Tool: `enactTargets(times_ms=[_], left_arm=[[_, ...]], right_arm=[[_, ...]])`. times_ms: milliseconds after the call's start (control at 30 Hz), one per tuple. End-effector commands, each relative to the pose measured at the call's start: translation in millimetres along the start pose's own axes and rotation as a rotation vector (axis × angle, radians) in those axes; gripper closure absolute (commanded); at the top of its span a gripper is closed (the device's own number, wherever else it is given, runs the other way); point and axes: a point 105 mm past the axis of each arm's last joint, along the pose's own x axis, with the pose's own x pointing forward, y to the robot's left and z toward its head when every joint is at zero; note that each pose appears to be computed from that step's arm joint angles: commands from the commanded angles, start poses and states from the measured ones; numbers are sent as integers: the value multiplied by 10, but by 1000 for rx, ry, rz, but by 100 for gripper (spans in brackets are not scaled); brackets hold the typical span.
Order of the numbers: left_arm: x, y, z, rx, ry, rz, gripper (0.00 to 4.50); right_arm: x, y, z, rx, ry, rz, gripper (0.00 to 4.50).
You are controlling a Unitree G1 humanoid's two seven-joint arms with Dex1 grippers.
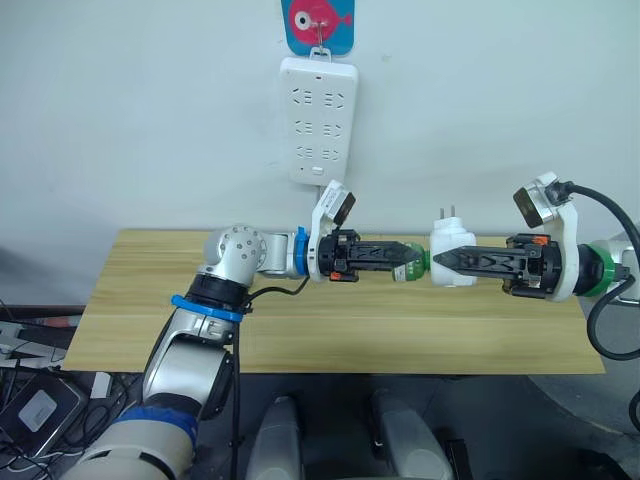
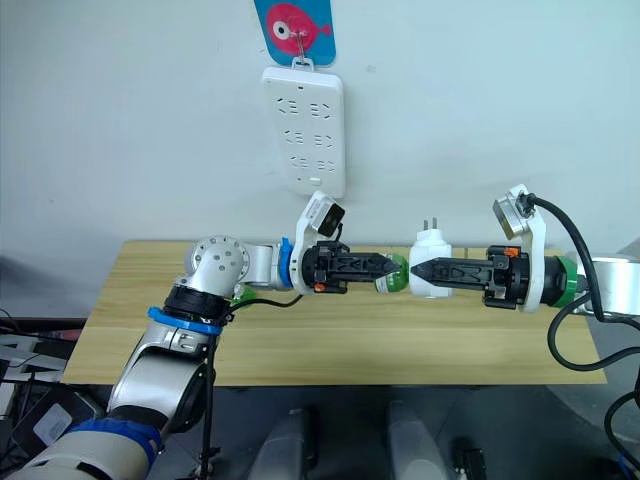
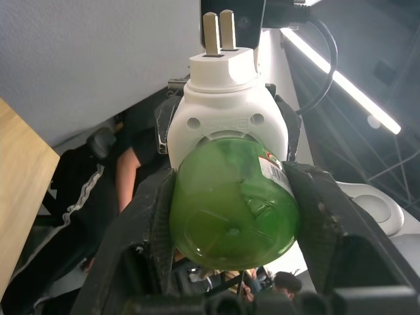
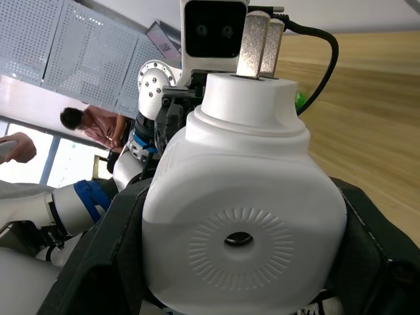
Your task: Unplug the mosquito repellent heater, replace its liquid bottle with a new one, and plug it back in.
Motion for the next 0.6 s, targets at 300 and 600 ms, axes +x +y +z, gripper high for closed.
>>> enactTargets(times_ms=[300, 600], left_arm=[[-263, 20, 209, 173, -100, 71, 5], [-403, -145, 242, 1075, 74, 166, 5]], right_arm=[[-48, 70, 42, -17, -27, 24, 131], [-231, -73, 168, 54, -137, 0, 131]])
